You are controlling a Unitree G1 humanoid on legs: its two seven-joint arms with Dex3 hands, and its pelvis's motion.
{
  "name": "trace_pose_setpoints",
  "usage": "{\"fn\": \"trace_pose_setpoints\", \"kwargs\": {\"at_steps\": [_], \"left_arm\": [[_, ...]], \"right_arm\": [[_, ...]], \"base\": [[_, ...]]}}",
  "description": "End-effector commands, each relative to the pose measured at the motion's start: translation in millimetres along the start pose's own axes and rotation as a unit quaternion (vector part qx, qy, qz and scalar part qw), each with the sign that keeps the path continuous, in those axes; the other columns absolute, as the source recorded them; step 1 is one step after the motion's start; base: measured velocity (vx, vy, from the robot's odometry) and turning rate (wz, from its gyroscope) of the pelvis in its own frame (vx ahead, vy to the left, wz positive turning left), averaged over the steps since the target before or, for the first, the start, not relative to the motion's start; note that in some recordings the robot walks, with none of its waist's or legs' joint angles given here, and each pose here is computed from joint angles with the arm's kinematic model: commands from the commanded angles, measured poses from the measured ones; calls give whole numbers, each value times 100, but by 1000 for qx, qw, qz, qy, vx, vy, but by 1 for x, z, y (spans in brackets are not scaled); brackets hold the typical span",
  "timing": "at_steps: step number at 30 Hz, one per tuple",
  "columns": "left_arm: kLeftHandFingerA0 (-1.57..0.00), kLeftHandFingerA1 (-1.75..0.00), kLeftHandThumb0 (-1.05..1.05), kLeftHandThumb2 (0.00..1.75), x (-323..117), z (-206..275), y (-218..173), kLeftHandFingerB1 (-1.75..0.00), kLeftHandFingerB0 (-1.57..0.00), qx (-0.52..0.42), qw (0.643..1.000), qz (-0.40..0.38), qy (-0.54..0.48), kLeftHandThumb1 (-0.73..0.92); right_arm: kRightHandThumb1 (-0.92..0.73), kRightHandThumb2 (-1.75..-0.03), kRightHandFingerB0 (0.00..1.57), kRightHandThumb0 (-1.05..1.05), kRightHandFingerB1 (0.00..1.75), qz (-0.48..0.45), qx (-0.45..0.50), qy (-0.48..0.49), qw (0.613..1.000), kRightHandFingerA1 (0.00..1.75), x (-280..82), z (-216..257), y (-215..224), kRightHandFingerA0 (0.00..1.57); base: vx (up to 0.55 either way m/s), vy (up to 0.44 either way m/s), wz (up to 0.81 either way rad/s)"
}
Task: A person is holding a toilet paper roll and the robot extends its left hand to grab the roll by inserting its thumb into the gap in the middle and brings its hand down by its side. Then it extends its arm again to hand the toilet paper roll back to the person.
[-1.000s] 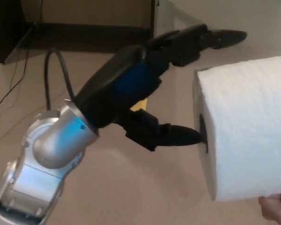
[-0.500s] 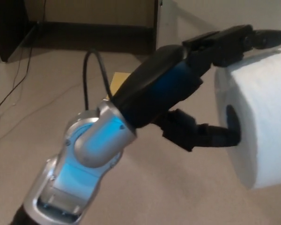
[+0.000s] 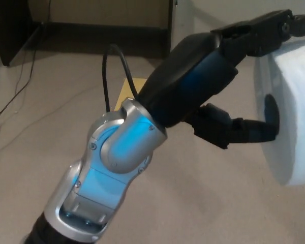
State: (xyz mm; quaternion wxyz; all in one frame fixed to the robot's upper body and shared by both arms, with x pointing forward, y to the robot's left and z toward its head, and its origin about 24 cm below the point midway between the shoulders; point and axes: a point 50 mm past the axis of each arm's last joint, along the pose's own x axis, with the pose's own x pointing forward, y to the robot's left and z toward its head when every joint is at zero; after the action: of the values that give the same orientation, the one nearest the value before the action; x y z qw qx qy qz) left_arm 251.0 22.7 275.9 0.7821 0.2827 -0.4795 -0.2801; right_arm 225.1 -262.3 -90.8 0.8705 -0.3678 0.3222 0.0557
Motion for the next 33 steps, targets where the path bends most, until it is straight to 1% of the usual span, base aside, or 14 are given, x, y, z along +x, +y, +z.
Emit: {"fn": "trace_pose_setpoints", "kwargs": {"at_steps": [1,3,7,10,13,14,17,19,20,21,24,25,30,33], "left_arm": [[-38,-43,-42,64,4,8,1,-38,-30,9,1000,-5,-23,40],[-38,-43,-40,63,2,7,4,-38,-31,13,1000,-6,-23,40],[-41,-43,-37,62,-1,4,17,-39,-36,32,999,4,-19,40],[-41,-44,-37,63,-3,4,23,-40,-37,41,999,7,-19,41],[-43,-46,-32,62,-8,3,31,-40,-38,42,999,-2,-16,43],[-41,-45,-31,62,-9,3,33,-40,-38,42,999,-5,-17,44],[-42,-42,-29,61,-13,4,40,-39,-39,52,998,-5,-20,45],[-44,-43,-32,62,-15,4,48,-40,-42,85,996,2,-21,44],[-45,-43,-31,61,-17,4,50,-40,-42,87,996,4,-19,43],[-45,-43,-32,61,-17,5,53,-40,-42,88,996,6,-17,43],[-45,-44,-31,61,-18,7,60,-40,-42,88,996,6,-14,43],[-46,-44,-35,63,-19,9,62,-40,-41,92,996,7,-17,42],[-46,-44,-36,62,-19,14,65,-40,-41,103,994,10,-29,42],[-46,-44,-36,62,-19,16,65,-40,-41,99,995,11,-29,40]], "right_arm": [[-65,-59,59,-36,45,6,7,-2,1000,73,-1,-1,8,74],[-65,-59,59,-37,45,9,0,-3,1000,76,-2,-1,11,74],[-68,-60,57,-35,44,15,-13,0,1000,59,0,2,9,73],[-68,-60,57,-35,44,18,-14,-1,1000,58,0,2,10,72],[-67,-60,57,-34,44,21,-18,0,1000,66,-2,0,15,72],[-67,-60,57,-34,44,22,-18,0,1000,67,-2,-1,15,73],[-67,-60,56,-35,44,23,-25,0,999,72,-4,-3,17,74],[-67,-60,56,-36,43,25,-21,5,999,64,-3,-3,17,73],[-67,-60,57,-35,43,26,-21,5,999,64,-3,-3,16,73],[-67,-60,57,-35,43,25,-22,4,999,61,-2,-2,15,73],[-67,-60,57,-35,43,24,-20,5,1000,61,-1,-1,14,74],[-66,-60,57,-35,44,22,-23,4,999,66,-1,-1,14,75],[-67,-60,56,-36,43,21,-24,4,999,67,-2,-2,14,74],[-67,-60,56,-36,43,22,-25,4,999,65,-2,-1,13,72]], "base": [[0,0,0],[0,0,0],[0,0,0],[0,0,0],[0,0,0],[0,0,0],[0,0,0],[0,0,0],[0,0,0],[0,0,0],[0,0,0],[0,0,0],[0,0,0],[0,0,0]]}}
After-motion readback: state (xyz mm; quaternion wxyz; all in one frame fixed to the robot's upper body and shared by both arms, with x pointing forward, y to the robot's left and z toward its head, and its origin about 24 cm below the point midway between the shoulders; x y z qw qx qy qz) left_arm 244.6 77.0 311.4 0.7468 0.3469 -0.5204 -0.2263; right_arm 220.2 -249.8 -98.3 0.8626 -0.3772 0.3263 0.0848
